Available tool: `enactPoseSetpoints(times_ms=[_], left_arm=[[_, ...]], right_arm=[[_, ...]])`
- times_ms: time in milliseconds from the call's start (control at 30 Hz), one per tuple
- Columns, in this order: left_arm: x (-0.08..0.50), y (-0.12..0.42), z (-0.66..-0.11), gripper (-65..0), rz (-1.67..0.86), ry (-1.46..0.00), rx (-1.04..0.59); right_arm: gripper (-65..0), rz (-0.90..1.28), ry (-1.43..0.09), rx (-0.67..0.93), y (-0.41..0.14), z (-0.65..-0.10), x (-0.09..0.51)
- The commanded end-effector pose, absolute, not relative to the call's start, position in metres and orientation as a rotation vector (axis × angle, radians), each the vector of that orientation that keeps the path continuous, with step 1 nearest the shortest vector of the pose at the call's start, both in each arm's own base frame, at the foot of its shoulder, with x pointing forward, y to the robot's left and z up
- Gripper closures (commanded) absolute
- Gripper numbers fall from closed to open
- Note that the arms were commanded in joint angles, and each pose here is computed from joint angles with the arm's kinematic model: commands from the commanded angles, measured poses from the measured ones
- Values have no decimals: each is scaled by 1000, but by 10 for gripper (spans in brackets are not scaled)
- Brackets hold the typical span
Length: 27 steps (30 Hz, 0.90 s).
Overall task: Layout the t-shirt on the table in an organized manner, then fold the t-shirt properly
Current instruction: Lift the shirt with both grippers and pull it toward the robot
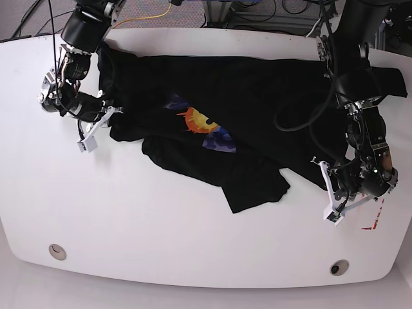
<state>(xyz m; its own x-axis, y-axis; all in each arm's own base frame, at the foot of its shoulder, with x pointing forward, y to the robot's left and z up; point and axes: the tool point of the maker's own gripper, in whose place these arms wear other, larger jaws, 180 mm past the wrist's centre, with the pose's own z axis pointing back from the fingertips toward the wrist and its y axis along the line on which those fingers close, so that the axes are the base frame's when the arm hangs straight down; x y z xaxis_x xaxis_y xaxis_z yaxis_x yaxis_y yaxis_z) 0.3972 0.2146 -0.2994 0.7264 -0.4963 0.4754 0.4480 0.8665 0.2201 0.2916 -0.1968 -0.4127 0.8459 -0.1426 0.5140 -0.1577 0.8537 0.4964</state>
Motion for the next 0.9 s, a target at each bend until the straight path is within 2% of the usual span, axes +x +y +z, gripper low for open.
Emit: enactPoseSetpoints(times_ms=[0, 367, 867], left_arm=[[409, 215, -273, 0, -529, -629, 121], [415, 211, -235, 0, -550, -743, 182], [455, 209, -133, 0, -539, -997, 250]], right_arm=[[0, 19, -632, 550, -203, -396, 305], [0, 35, -716, 578, -203, -369, 331], [0, 158, -994, 489, -238, -247, 421]])
